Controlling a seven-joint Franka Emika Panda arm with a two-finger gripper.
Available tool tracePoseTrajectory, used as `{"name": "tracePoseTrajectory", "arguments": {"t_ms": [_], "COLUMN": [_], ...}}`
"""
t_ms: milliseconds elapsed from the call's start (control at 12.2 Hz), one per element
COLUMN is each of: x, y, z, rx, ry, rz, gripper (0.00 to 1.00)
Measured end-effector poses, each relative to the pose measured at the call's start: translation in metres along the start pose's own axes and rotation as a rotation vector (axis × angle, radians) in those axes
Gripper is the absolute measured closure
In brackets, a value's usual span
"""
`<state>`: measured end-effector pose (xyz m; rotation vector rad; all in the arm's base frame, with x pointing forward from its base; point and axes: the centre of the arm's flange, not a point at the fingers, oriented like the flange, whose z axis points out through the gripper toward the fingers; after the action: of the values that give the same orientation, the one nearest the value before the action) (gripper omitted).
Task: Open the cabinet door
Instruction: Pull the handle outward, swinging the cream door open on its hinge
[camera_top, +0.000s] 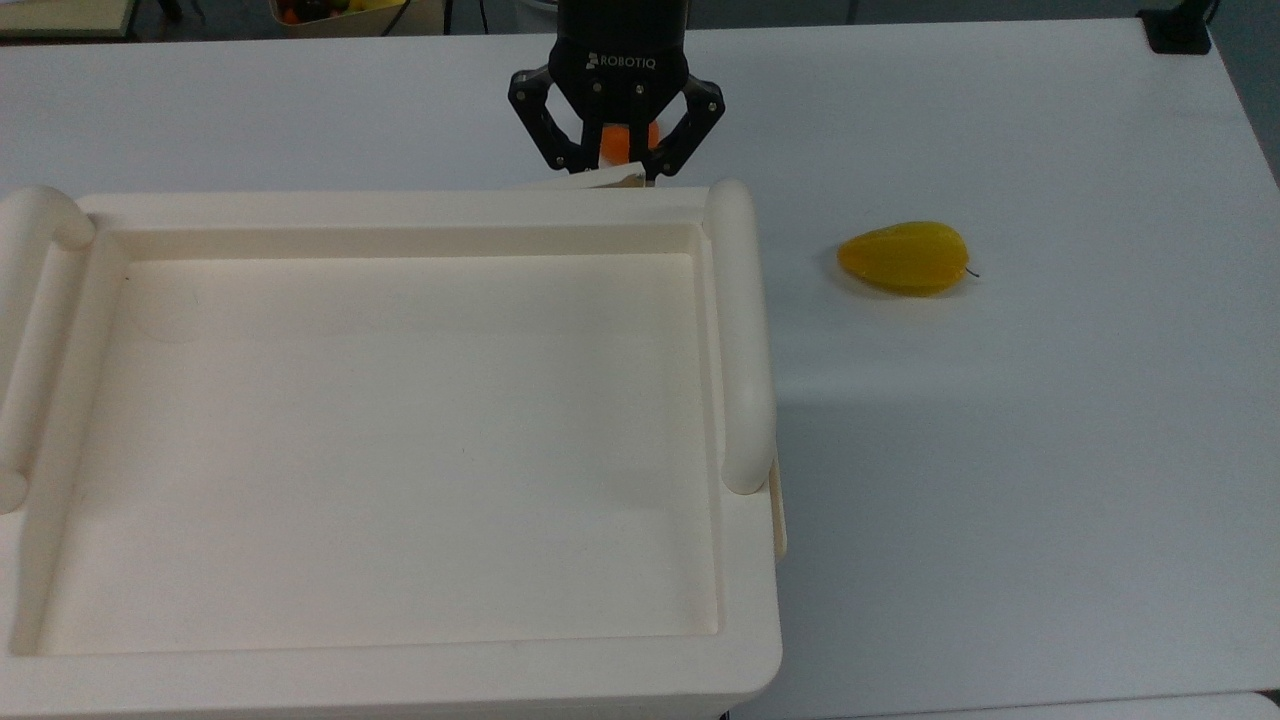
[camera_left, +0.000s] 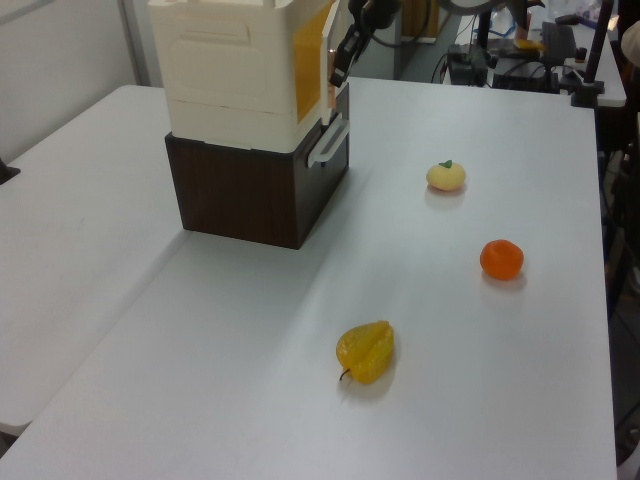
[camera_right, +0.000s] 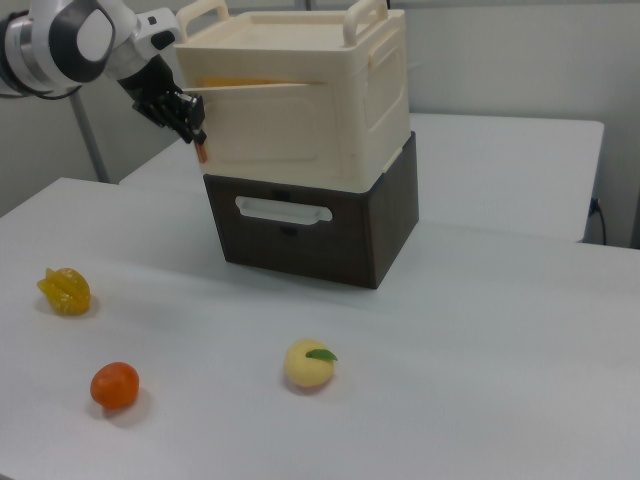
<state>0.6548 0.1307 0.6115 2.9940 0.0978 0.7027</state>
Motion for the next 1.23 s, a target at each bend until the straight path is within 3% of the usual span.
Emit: {"name": "tracePoseTrajectory", "arguments": {"t_ms": [327,409,573,900,1063,1227], "x": [-0.019,-0.022,-0.024,-0.010,-0.002,0.001], "y": [0.022,0.026,0.035,0.038,0.032,0.027], "z": [-0.039,-0.052,-0.079,-0.126,-0.123,-0.105], "rx": [-0.028,-0.030,-0.032,-0.016,-0.004,-0.006], "ry": [-0.121,-0.128,-0.126,-0.010,0.046,0.030], "rz": [0.008,0.011,0.023,0.033,0.052,0.049], "gripper": [0.18,0.11,0.08,0.07,0.05,0.04]}}
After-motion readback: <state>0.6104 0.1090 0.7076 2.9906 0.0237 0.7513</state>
